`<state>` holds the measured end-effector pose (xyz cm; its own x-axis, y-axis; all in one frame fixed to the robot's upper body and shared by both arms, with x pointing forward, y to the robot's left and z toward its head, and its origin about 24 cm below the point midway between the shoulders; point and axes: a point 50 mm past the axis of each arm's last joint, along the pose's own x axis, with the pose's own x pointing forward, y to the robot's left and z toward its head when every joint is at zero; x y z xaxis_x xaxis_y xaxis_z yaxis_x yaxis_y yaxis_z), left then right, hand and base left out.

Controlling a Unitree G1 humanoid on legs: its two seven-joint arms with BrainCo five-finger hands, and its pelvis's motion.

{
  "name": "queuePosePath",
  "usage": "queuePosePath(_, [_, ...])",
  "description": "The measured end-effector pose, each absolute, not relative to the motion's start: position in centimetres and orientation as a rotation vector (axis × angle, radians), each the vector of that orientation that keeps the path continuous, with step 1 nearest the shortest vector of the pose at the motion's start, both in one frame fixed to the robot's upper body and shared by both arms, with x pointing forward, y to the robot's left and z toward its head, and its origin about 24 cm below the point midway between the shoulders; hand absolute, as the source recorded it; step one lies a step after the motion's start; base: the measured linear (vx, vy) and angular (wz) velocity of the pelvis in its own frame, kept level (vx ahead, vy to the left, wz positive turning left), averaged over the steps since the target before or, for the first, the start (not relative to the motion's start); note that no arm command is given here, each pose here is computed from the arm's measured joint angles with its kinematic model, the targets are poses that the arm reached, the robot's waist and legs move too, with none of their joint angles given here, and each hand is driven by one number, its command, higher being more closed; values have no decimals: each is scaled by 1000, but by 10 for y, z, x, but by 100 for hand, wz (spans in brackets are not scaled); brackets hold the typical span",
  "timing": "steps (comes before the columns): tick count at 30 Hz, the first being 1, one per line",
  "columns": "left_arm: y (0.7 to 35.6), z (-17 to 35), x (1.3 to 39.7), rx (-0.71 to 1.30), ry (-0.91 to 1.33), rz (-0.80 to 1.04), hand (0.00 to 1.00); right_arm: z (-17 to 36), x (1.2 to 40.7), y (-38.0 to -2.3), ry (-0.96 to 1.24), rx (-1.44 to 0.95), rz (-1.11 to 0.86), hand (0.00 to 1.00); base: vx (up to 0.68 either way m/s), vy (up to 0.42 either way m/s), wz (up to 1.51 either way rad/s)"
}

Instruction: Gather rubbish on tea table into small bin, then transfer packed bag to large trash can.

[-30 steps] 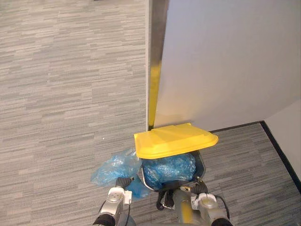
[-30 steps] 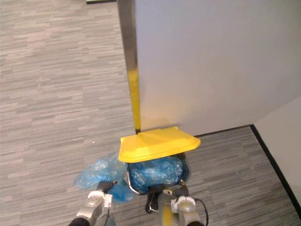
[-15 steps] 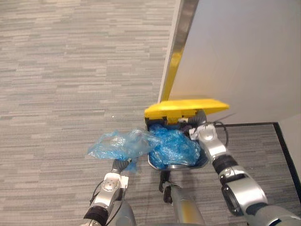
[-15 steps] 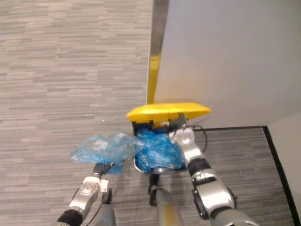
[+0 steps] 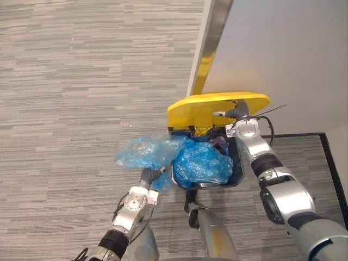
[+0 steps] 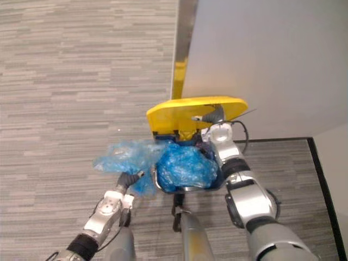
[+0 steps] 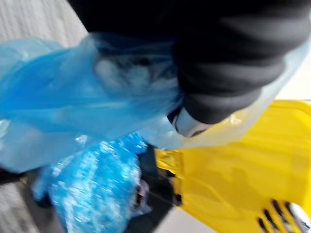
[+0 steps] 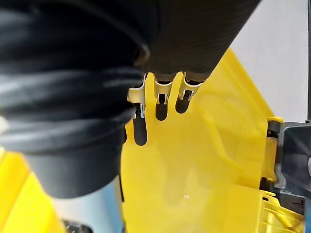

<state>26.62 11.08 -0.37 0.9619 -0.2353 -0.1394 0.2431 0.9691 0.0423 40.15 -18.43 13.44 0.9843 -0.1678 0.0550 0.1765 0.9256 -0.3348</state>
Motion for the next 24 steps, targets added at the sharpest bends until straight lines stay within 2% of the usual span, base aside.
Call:
queuePosePath(15, [14,82,276,-34,-201,-576,100,144,403,-179,-49,-286,-175,0,6,0,-2])
queuePosePath(24, [-9,103,293,37,-263,-573,100,162,397,-167,-154,-258,-139,0,31,-13,-10])
